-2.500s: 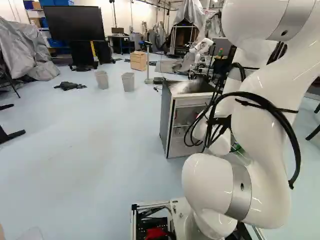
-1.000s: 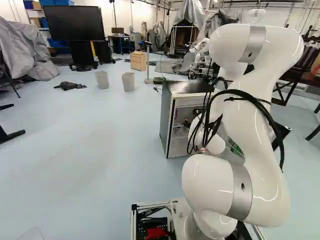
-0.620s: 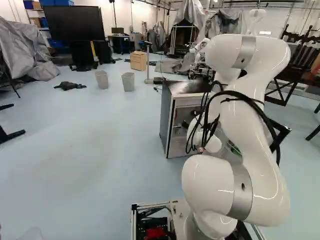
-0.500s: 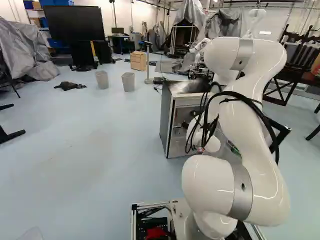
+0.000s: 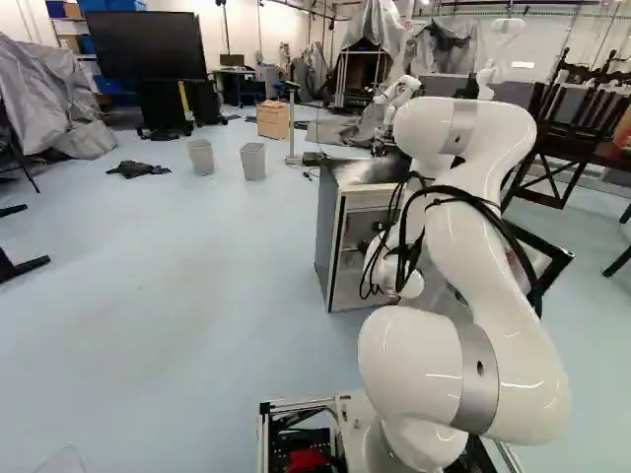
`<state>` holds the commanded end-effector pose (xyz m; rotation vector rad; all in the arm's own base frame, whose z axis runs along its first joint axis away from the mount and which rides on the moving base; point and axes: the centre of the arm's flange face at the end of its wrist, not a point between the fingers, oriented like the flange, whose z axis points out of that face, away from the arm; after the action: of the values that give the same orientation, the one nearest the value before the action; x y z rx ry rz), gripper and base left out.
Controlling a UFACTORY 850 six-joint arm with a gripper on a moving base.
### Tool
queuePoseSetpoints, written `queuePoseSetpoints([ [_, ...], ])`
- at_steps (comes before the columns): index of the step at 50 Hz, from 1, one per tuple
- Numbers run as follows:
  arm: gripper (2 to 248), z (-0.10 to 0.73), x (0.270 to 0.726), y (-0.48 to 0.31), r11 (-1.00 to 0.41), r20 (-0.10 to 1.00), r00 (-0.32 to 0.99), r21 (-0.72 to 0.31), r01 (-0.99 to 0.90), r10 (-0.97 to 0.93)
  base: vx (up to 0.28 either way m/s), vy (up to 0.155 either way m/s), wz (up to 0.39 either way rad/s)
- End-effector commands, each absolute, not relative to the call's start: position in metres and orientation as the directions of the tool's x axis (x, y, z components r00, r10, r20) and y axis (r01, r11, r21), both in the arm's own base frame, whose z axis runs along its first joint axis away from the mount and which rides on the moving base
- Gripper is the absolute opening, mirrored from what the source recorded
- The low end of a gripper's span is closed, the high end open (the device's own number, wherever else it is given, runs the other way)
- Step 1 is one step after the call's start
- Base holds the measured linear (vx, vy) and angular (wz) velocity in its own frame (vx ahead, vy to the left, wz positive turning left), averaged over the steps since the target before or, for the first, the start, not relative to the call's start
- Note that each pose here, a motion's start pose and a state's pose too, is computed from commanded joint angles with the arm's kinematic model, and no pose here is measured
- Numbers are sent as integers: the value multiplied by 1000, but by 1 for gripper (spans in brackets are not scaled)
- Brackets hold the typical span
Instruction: Grab a drink from the fridge
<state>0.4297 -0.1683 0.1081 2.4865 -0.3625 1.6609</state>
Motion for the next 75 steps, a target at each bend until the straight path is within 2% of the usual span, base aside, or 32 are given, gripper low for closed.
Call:
queuePoseSetpoints([
  [38,247,47,474,-184,-937,929,346,-3,-350,-132,0,0,0],
  [75,247,26,511,-202,-906,937,320,8,-422,-140,0,0,0],
])
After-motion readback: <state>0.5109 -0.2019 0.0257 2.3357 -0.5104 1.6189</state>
